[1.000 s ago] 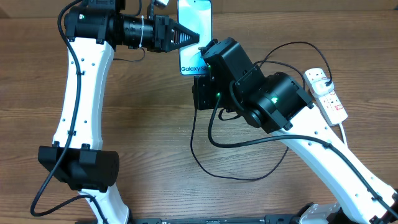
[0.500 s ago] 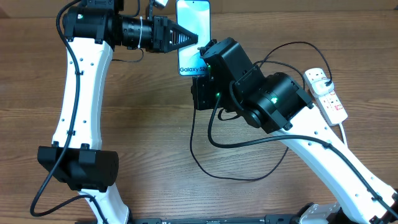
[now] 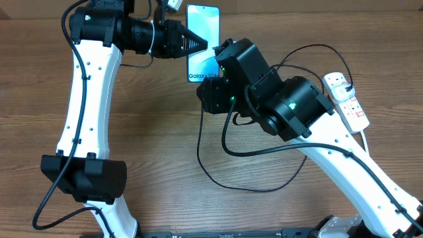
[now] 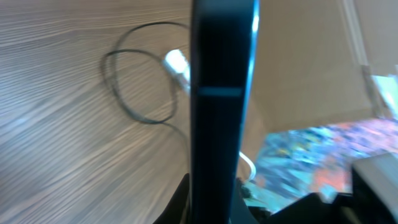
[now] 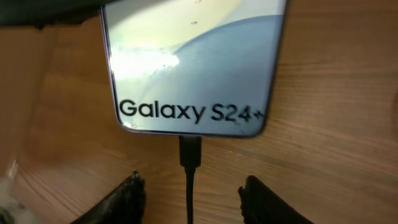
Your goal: Plug charger to phone and switch on socket
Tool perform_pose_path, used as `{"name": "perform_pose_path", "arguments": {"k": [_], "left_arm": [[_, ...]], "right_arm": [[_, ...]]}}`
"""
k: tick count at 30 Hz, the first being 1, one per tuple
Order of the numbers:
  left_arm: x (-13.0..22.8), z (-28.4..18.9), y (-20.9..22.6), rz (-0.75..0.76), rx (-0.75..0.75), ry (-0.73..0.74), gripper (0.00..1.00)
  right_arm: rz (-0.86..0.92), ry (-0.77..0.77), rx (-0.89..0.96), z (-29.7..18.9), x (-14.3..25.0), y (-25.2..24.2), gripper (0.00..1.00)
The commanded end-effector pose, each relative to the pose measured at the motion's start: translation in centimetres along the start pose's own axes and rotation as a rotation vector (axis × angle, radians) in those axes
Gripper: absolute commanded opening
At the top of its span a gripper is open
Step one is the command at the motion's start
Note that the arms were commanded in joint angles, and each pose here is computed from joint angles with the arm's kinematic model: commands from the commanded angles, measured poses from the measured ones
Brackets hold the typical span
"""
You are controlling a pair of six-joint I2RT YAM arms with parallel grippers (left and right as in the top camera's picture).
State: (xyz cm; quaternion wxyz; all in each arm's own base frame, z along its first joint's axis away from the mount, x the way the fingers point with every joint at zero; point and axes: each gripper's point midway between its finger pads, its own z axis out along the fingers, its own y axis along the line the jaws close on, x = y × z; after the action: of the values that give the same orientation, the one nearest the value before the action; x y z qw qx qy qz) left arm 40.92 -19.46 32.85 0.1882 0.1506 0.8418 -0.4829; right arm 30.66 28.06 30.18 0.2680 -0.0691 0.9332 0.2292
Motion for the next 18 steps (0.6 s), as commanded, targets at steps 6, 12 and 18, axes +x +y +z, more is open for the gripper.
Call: {"name": "perform_pose_path", "arguments": {"k": [6, 12, 18], "left_arm": [[1.9, 1.0, 3.6, -0.047, -0.224, 0.071, 0.04], [4.5, 3.8, 7.1, -0.157, -0.264, 0.198, 0.04], [7.1, 8.4, 12.3, -0.238, -0.259, 0.339, 0.04]], "right_arm": [[0.020, -0.067, 0.121, -1.3, -1.4, -2.7, 0.87], [0.087, -0.046, 0.195, -1.7, -1.7, -6.3, 0.87], [0.183, -0.001, 0.273, -2.5, -1.6, -10.8, 0.87]]}}
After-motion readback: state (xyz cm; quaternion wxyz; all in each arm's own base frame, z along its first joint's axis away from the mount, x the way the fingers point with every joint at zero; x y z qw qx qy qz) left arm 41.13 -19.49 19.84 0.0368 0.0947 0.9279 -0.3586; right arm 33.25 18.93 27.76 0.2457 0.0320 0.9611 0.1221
